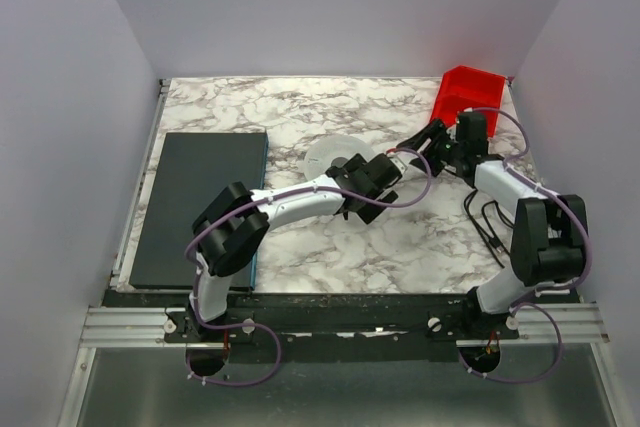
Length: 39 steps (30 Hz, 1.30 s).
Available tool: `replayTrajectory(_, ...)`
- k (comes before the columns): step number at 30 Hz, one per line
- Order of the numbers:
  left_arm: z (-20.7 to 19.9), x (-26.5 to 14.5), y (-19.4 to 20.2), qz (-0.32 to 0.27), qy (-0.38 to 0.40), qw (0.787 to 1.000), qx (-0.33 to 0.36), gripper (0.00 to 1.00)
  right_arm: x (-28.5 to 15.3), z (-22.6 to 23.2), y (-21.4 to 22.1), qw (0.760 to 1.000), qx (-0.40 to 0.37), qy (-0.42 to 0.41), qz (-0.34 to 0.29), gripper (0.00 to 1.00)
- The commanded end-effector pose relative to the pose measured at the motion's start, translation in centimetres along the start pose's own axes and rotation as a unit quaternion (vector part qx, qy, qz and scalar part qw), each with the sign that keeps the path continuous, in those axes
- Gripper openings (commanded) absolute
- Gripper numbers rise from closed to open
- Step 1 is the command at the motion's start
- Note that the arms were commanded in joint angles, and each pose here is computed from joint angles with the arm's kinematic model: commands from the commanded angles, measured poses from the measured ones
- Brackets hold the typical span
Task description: Wrap the cables
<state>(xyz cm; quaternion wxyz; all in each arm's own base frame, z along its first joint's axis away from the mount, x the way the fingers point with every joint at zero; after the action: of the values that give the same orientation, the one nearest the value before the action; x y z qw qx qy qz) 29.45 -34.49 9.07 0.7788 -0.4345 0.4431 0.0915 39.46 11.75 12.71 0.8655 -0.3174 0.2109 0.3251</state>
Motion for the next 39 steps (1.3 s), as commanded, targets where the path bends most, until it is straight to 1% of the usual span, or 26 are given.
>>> replayTrajectory(1,0.0,-2.5,-1.2,-0.003,0.036,0.999,-0.026,0.99,-1.2,1.0,-1.6,0.999,-0.026,0.006,-0.023,0.72)
replayTrajectory(3,0.4,-3.2,-2.1,-0.015,0.038,0.999,-0.035,0.98,-1.5,1.2,-1.7,0.999,-0.03,0.007,-0.025,0.75)
replayTrajectory(7,2.0,-5.3,-4.8,-0.052,0.046,0.995,-0.068,0.99,-2.5,1.6,-2.1,0.998,-0.041,0.012,-0.035,0.83)
replayTrajectory(9,3.0,-6.8,-6.3,-0.074,0.05,0.992,-0.09,0.99,-3.1,1.9,-2.3,0.998,-0.046,0.012,-0.039,0.84)
replayTrajectory(12,4.8,-9.6,-8.1,-0.106,0.048,0.985,-0.129,0.98,-4.2,2.5,-2.6,0.997,-0.056,0.014,-0.05,0.86)
replayTrajectory(15,6.7,-12.3,-8.6,-0.124,0.054,0.972,-0.193,0.98,-5.9,3.4,-2.8,0.995,-0.075,0.013,-0.066,0.88)
replayTrajectory(18,8.1,-13.8,-7.7,-0.125,0.064,0.959,-0.247,0.98,-7.3,4.1,-2.2,0.992,-0.096,0.02,-0.074,0.91)
replayTrajectory(19,8.5,-14.4,-7.3,-0.13,0.063,0.955,-0.261,0.98,-7.7,4.4,-2.0,0.992,-0.102,0.019,-0.076,0.93)
replayTrajectory(20,9.0,-14.6,-6.6,-0.129,0.06,0.951,-0.273,0.99,-8.1,4.9,-1.6,0.991,-0.111,0.018,-0.079,1.0)
replayTrajectory(24,10.4,-16.6,-4.7,-0.152,0.064,0.936,-0.313,0.99,-9.6,6.5,-0.1,0.982,-0.154,0.037,-0.105,1.0)
replayTrajectory(28,11.3,-17.9,-3.3,-0.18,0.061,0.919,-0.347,0.99,-10.1,8.0,1.1,0.977,-0.18,0.032,-0.11,1.0)
replayTrajectory(33,11.8,-18.1,-2.0,-0.18,0.054,0.912,-0.365,0.99,-10.6,7.9,1.3,0.972,-0.193,0.045,-0.124,1.0)
replayTrajectory(39,12.3,-18.9,-1.5,-0.196,0.057,0.907,-0.369,0.99,-10.5,7.3,1.5,0.972,-0.193,0.056,-0.12,1.0)
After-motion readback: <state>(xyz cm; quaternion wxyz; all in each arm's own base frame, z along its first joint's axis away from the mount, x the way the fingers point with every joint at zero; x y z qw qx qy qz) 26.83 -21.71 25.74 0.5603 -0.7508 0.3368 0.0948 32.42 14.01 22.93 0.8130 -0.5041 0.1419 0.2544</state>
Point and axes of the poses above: each gripper's point midway between its finger pads, its own x axis out along the fingers, its own z axis along the line the jaws close on, y = z × x, the point moved 2 cm from there along -x, back along the fingers, and after that the axes turned 6 degrees about -x, right-handed, at the moved point
